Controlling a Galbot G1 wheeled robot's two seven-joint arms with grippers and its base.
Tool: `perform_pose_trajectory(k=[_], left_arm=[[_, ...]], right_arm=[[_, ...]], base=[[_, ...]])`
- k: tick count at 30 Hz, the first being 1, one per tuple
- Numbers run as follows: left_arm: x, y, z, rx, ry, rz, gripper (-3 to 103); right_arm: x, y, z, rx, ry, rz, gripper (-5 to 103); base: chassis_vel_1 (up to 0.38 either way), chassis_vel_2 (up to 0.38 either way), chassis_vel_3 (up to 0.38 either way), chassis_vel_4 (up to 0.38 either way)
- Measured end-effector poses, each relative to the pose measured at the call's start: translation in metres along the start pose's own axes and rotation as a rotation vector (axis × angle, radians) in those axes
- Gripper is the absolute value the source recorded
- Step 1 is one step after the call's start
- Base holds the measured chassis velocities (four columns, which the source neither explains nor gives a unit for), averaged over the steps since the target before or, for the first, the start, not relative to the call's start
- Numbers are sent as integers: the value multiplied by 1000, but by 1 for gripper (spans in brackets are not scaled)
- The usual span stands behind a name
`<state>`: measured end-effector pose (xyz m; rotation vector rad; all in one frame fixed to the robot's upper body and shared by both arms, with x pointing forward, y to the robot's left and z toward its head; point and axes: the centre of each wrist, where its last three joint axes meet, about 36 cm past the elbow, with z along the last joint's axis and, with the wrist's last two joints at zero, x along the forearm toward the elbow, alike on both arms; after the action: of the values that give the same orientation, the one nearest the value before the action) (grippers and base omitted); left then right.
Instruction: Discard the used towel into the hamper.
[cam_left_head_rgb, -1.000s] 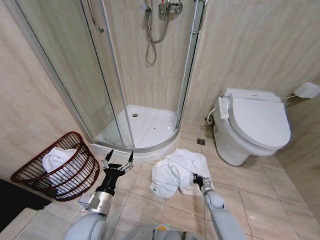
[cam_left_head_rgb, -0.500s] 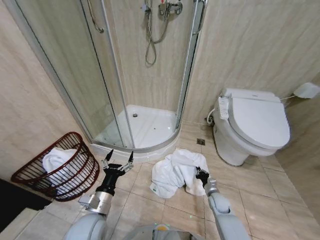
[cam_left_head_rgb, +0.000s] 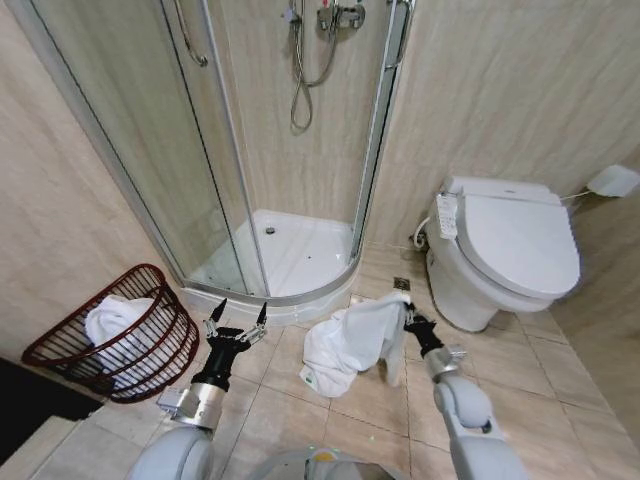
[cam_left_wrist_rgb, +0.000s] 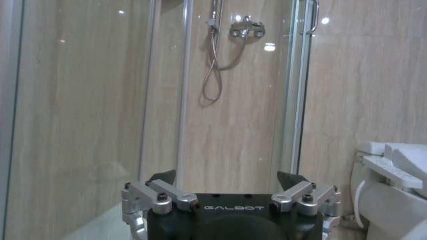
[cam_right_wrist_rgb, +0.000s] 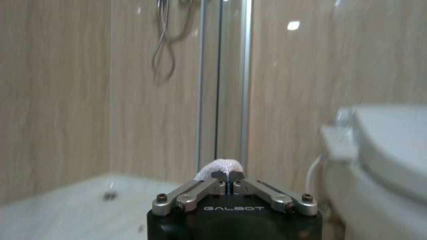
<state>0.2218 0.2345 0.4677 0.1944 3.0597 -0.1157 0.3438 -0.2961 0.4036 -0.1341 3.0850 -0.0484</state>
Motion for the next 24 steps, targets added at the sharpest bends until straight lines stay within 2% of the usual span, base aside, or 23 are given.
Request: perform_pose_trajectory(k=[3,11,24], left_arm=[[0,0,0,0,0,0,99],[0,0,0,0,0,0,99],[0,0,0,0,0,0,99]], right_arm=[[6,-3,-32,-1,-72,30,1],[19,-15,-70,25,-204,99,1],[52,-18,-142,59,-418,94,1]], base=[[0,0,0,0],[0,0,0,0],[0,0,0,0]])
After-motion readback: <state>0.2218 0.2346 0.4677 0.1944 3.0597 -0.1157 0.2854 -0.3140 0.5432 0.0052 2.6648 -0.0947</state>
